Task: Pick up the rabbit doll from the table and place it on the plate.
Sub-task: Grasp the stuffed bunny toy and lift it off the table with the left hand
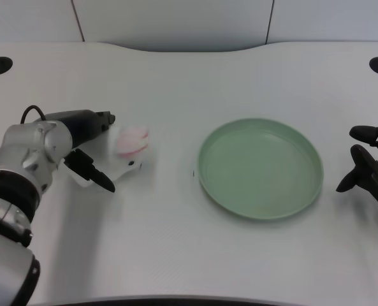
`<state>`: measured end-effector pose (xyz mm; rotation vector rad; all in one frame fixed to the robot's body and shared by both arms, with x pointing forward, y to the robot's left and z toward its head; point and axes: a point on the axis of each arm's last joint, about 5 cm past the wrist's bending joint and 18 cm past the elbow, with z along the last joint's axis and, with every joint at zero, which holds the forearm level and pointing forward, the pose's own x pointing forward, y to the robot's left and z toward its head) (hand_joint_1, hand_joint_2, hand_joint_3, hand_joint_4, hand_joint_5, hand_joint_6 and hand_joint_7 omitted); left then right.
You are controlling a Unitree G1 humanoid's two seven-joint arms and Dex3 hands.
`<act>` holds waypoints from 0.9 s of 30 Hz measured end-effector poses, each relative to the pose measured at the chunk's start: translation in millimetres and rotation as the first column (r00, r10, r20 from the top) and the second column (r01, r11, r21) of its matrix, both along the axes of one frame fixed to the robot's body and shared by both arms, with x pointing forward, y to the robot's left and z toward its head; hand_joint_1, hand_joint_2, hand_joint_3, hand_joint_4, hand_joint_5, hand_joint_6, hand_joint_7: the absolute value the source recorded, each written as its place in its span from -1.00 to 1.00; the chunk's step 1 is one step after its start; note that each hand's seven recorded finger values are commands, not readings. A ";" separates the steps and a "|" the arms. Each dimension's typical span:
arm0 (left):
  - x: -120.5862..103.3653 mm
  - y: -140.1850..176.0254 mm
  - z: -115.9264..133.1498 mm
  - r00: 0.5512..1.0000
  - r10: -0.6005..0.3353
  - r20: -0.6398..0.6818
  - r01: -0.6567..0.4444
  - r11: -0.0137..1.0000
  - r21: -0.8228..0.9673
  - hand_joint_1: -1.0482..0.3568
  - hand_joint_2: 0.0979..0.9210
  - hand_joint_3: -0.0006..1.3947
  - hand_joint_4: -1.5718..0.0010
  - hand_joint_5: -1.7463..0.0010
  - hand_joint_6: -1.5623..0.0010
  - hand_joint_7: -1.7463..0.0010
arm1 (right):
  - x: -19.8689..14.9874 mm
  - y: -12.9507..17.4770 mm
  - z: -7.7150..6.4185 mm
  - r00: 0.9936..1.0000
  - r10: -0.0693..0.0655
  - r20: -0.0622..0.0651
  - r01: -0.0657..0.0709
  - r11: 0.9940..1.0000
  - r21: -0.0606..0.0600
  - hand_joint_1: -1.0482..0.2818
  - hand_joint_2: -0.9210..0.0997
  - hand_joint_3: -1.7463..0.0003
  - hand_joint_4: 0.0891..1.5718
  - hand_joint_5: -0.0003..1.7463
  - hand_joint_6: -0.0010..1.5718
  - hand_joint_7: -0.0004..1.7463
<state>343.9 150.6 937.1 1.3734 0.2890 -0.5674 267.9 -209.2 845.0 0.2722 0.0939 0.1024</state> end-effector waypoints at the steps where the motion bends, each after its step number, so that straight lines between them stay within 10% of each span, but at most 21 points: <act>1: 0.2 -3.0 -0.6 1.000 -0.006 0.007 0.006 1.000 0.023 -1.00 0.47 -0.99 1.00 1.00 1.00 1.00 | -0.1 0.0 -0.1 1.000 0.002 0.002 -0.002 1.000 0.004 -0.17 -1.00 0.70 0.03 0.64 -0.06 0.35; 10: 2.5 -11.0 1.5 0.996 -0.037 0.079 0.028 0.993 0.115 -0.62 0.12 -0.99 0.96 0.97 0.94 0.96 | -2.6 -1.9 -1.7 1.000 -0.013 0.009 0.013 1.000 0.026 -0.14 -1.00 0.70 0.03 0.64 -0.06 0.36; 16: 2.0 -9.3 0.6 0.989 -0.063 0.134 0.044 0.989 0.145 -0.31 0.29 -0.97 0.85 0.88 0.88 0.92 | -5.4 -3.6 -3.3 1.000 -0.012 0.014 0.011 1.000 0.026 -0.16 -1.00 0.70 0.03 0.67 -0.08 0.37; 27: 0.1 -6.2 -2.7 0.973 -0.132 0.190 0.094 0.976 0.197 -0.51 0.79 -0.99 0.63 0.49 0.40 0.83 | -6.4 -5.4 -2.7 0.999 -0.017 0.027 0.016 1.000 0.027 -0.19 -1.00 0.70 -0.01 0.74 -0.11 0.46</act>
